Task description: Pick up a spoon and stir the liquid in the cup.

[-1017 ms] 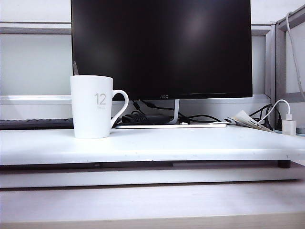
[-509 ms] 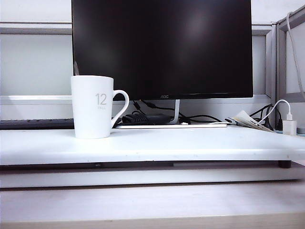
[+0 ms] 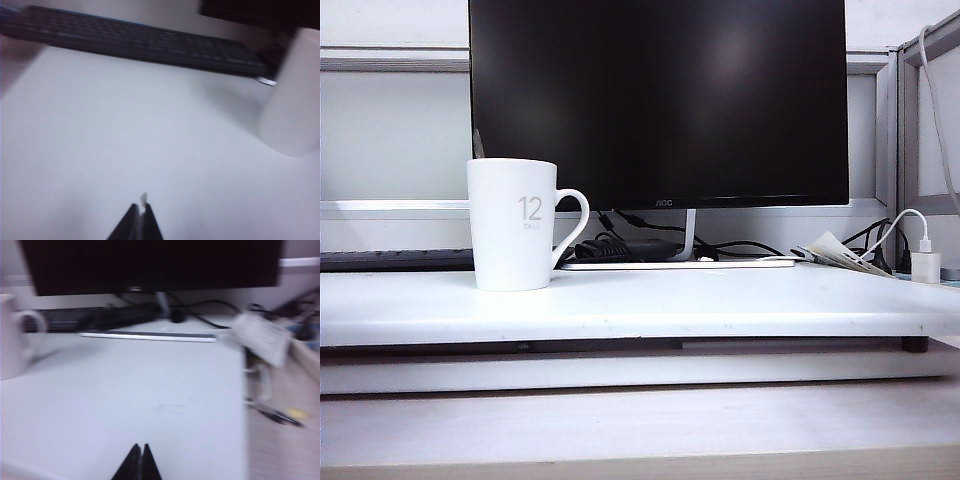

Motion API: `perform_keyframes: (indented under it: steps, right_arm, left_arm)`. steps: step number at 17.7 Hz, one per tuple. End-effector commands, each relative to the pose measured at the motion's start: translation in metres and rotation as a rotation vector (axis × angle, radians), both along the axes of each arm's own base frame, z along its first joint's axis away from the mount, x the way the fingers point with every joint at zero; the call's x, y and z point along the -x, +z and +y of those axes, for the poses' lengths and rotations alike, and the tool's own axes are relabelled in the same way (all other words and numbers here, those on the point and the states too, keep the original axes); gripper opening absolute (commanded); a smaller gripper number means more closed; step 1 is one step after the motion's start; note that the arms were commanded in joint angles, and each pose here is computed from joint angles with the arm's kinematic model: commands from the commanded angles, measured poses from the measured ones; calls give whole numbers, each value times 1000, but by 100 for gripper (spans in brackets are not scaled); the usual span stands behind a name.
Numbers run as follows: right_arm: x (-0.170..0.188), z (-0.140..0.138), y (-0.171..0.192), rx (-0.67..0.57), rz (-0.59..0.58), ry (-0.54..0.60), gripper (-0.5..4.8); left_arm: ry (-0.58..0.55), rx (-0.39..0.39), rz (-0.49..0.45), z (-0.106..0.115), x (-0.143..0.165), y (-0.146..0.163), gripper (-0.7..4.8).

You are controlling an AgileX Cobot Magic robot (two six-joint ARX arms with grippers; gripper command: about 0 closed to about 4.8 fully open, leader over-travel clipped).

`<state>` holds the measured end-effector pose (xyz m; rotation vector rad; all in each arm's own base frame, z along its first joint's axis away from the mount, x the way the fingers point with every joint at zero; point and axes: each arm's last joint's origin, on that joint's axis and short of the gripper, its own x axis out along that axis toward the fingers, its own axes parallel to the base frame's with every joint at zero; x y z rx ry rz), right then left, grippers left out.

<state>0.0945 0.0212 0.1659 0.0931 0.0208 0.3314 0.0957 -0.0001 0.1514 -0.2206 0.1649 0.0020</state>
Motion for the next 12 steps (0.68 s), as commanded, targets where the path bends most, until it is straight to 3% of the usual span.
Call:
perform_keyframes:
  steps: [1, 9, 12]
  right_arm:
    - [-2, -6, -1, -5, -6, -64, 0]
    - [-2, -8, -3, -2, 16, -97, 0]
    - [-3, -13, -3, -1, 14, -247, 0]
  left_arm:
    - [44, -2, 11, 4, 0, -2, 21]
    - [38, -1, 4, 4, 0, -2, 21]
    - [50, -4, -38, 4, -1, 2, 21]
